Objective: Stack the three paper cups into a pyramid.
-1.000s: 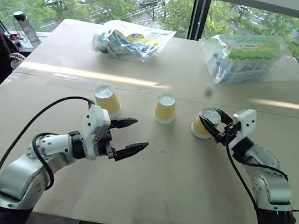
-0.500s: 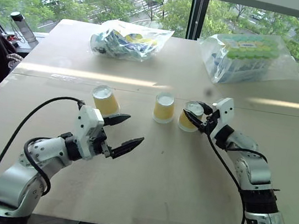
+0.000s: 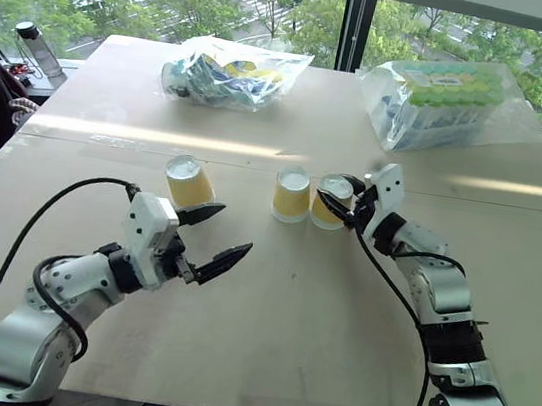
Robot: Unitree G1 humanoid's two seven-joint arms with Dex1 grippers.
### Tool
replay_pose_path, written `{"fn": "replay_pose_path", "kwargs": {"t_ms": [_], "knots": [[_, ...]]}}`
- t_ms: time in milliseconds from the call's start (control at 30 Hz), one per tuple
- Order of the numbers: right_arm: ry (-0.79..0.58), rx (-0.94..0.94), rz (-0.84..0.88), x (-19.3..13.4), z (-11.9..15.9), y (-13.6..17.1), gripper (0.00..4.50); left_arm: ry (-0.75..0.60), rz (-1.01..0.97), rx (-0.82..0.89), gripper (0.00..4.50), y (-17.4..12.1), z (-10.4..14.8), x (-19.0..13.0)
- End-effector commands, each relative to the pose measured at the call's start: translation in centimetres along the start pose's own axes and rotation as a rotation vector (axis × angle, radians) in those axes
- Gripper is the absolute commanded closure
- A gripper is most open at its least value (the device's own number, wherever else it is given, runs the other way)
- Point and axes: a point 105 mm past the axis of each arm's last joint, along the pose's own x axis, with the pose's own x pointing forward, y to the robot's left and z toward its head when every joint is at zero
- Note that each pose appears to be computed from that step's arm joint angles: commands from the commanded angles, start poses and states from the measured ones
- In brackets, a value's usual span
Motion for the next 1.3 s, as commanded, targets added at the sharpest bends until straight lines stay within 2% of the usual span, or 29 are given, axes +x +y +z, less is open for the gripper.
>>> {"fn": "replay_pose_path", "kwargs": {"t_ms": [33,233,300,333,400,433,667,833,900,967,1067,1200,1300], "knots": [[-0.023,-0.015,0.009,0.5,0.8,0.3,2.47,-0.033,0.039,0.052,0.0,0.4,1.1,-0.3],[-0.017,-0.006,0.023,0.7,0.7,0.4,2.47,-0.038,0.037,0.048,0.0,0.3,1.1,-0.2],[0.0,0.014,0.047,0.5,0.6,0.6,1.43,-0.045,0.05,0.042,0.0,0.4,1.1,-0.3],[-0.001,0.009,0.045,0.4,0.6,0.6,1.13,-0.048,0.058,0.04,0.0,0.5,1.1,-0.3],[0.002,0.007,0.042,0.2,0.5,0.5,0.14,-0.063,0.092,0.029,0.0,0.7,1.1,-0.4],[0.002,0.004,0.036,0.0,0.5,0.3,0.06,-0.071,0.122,0.031,0.0,0.9,1.1,-0.6],[0.011,-0.013,0.061,-1.8,0.5,0.1,0.06,-0.194,0.336,0.072,0.0,2.2,1.9,-1.6],[0.083,-0.023,0.107,-4.8,-0.7,0.4,0.06,-0.22,0.551,0.138,0.0,4.9,2.0,-2.6],[0.124,-0.018,0.163,-6.6,-1.2,1.0,0.06,-0.21,0.607,0.134,0.0,5.9,1.6,-2.5],[0.132,0.02,0.304,-9.0,-0.9,2.8,0.06,-0.2,0.655,0.151,0.0,6.7,1.3,-2.3],[0.017,0.04,0.402,-11.1,1.5,4.0,0.06,-0.169,0.72,0.147,0.0,7.9,0.4,-2.0],[-0.142,0.021,0.391,-11.7,4.4,4.1,0.06,-0.128,0.745,0.132,0.0,9.1,-0.7,-1.4],[-0.202,0.0,0.387,-11.8,5.3,4.3,0.06,-0.116,0.744,0.131,0.0,9.6,-1.1,-0.8]]}}
